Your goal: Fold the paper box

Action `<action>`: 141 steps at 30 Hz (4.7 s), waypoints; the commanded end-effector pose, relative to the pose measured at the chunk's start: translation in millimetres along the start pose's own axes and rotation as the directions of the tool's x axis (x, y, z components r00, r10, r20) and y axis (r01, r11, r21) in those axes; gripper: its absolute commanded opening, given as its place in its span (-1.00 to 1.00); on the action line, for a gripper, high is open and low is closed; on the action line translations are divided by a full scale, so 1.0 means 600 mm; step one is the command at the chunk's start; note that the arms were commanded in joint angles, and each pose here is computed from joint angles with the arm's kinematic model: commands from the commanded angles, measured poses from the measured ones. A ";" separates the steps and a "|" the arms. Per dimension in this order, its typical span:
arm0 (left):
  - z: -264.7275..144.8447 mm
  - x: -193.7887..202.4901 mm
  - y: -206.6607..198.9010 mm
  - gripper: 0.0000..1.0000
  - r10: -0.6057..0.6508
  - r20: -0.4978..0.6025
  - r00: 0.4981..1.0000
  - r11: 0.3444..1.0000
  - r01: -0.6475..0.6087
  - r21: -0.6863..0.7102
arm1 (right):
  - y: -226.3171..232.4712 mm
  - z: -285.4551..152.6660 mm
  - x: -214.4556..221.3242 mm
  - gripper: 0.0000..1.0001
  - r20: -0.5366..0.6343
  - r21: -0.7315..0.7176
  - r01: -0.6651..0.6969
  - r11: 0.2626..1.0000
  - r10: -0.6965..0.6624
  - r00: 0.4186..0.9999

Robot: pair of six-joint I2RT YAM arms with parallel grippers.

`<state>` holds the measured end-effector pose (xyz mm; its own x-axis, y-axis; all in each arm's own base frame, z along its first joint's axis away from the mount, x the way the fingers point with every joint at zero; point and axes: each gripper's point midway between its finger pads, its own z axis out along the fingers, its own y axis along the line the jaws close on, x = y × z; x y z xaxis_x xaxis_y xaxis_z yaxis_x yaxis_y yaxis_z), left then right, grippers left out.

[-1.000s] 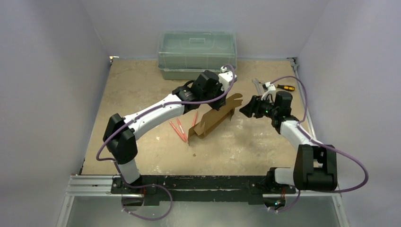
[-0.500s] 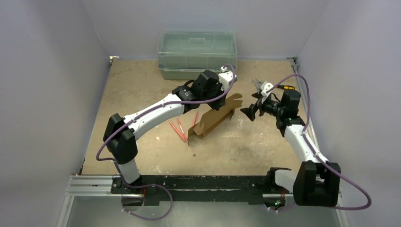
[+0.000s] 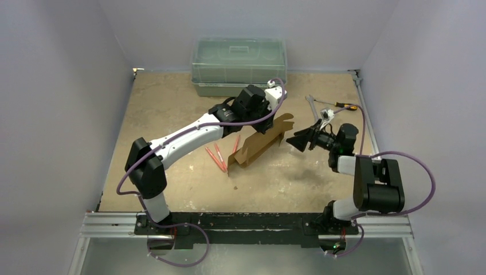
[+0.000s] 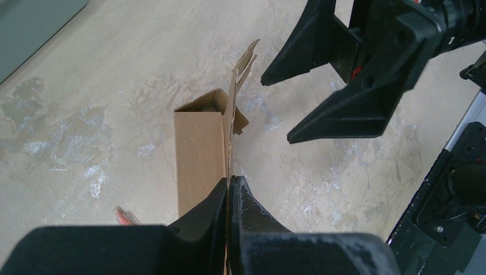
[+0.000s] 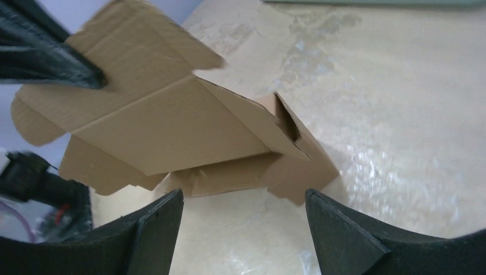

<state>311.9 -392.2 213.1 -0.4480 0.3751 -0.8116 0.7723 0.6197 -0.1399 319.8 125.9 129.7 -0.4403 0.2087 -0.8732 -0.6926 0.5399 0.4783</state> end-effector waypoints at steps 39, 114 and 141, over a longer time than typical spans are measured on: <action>0.023 0.022 -0.011 -1.00 -0.042 -0.030 0.999 0.997 0.044 0.068 | -0.028 0.115 0.042 -0.99 -0.030 0.034 -0.551 0.834 0.552 0.833; 0.034 0.013 0.027 -1.00 -0.231 -0.047 0.972 0.926 0.234 0.297 | -0.008 -0.062 -0.050 0.98 0.133 -0.357 0.788 0.502 -0.807 0.575; 0.032 0.013 0.017 -1.00 -0.254 -0.066 0.965 0.911 0.262 0.318 | -0.126 -0.217 0.011 0.98 -0.224 -0.007 0.632 0.775 -0.617 0.754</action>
<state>323.2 -391.9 177.7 -0.6748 0.2747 -0.6850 0.7139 0.4783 -0.5114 304.6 -13.1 114.8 -0.0099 -0.4603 -0.8877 -0.8207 0.5109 -0.2557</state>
